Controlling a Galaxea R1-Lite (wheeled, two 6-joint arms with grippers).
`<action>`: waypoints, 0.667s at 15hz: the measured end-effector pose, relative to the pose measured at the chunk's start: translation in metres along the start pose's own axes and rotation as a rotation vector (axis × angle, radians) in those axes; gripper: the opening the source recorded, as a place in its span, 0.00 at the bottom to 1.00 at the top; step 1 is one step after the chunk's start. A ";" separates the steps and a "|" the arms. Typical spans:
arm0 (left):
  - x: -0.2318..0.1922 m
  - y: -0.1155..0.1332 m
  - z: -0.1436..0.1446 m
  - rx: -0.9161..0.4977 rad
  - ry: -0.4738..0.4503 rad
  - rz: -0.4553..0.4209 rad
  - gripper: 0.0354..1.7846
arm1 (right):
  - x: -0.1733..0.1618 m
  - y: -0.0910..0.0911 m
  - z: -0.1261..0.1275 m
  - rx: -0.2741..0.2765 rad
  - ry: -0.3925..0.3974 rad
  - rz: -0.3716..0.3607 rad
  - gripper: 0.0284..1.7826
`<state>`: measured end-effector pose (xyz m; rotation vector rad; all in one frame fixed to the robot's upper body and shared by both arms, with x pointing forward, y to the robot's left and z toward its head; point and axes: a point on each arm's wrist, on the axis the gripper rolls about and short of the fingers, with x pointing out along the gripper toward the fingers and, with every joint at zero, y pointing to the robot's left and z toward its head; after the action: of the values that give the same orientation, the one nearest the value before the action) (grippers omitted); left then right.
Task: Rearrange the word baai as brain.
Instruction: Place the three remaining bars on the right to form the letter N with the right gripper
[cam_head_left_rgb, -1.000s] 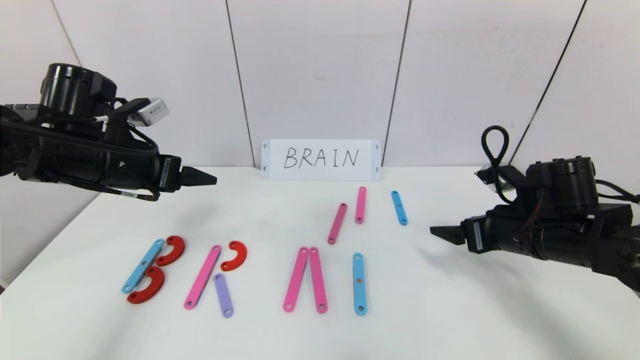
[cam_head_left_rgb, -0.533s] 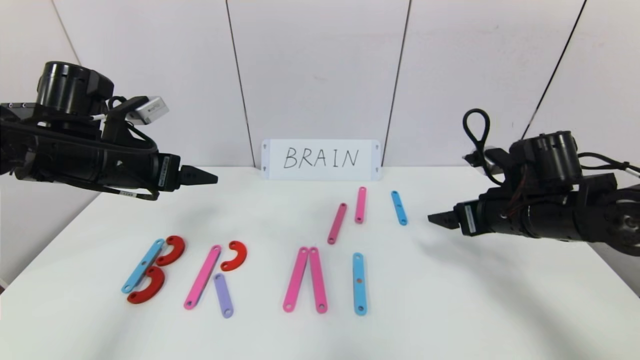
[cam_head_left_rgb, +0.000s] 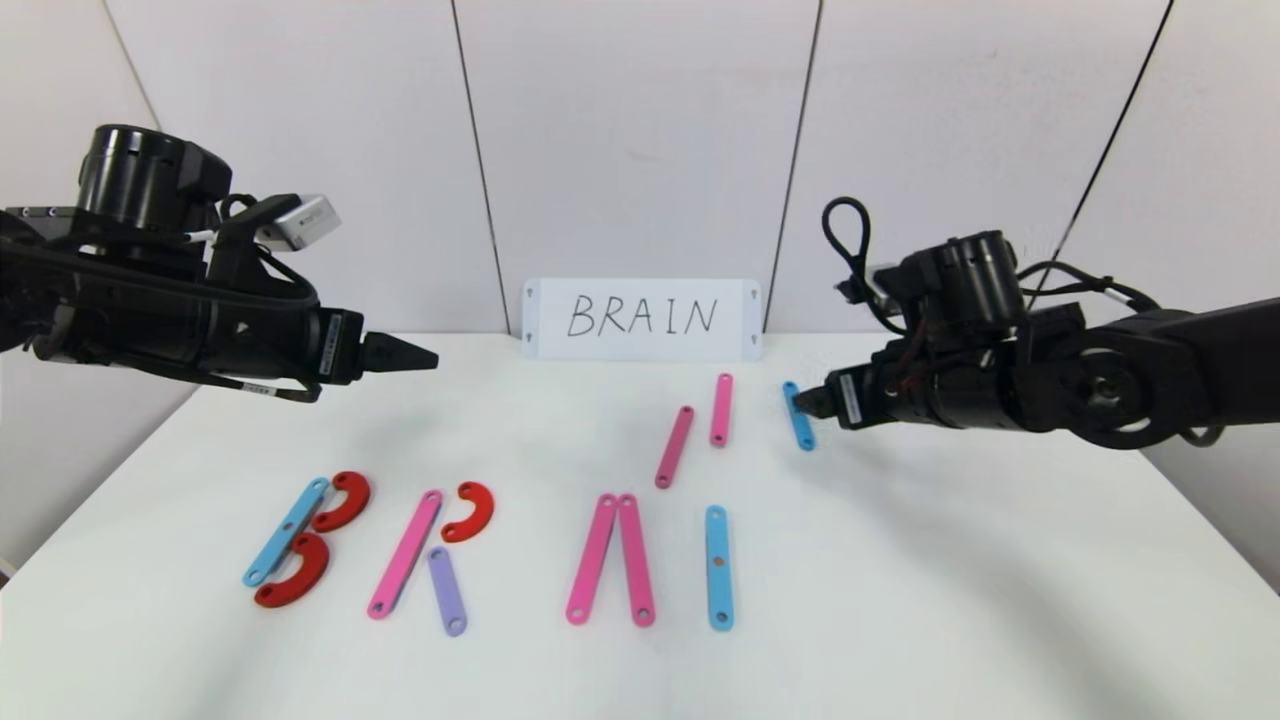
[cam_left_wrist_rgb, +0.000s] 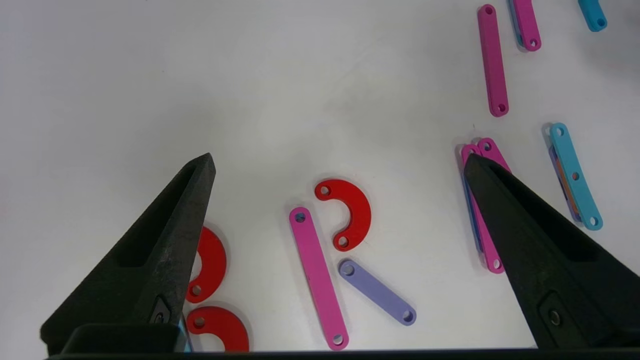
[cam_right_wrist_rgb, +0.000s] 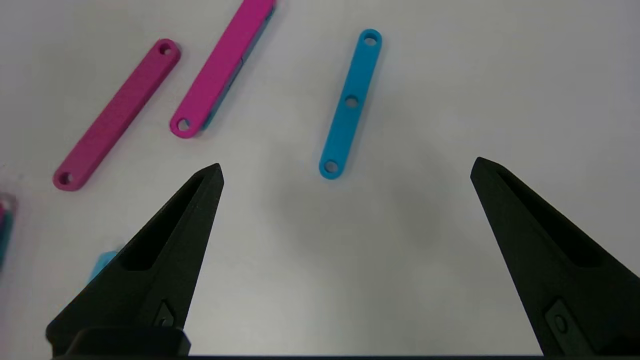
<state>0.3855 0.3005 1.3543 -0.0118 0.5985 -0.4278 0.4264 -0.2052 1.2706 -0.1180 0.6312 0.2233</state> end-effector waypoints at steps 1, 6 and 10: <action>0.000 0.000 0.000 0.000 -0.001 0.000 0.97 | 0.005 0.009 0.003 0.014 -0.003 0.017 0.97; 0.002 0.000 0.000 -0.001 0.002 -0.005 0.97 | 0.028 0.054 0.007 0.036 -0.006 0.096 0.97; 0.002 0.001 0.000 -0.001 0.003 -0.007 0.97 | 0.044 0.083 0.003 0.022 -0.008 0.114 0.97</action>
<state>0.3876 0.3000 1.3529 -0.0142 0.6014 -0.4345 0.4428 -0.1162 1.2437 -0.0603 0.6325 0.3268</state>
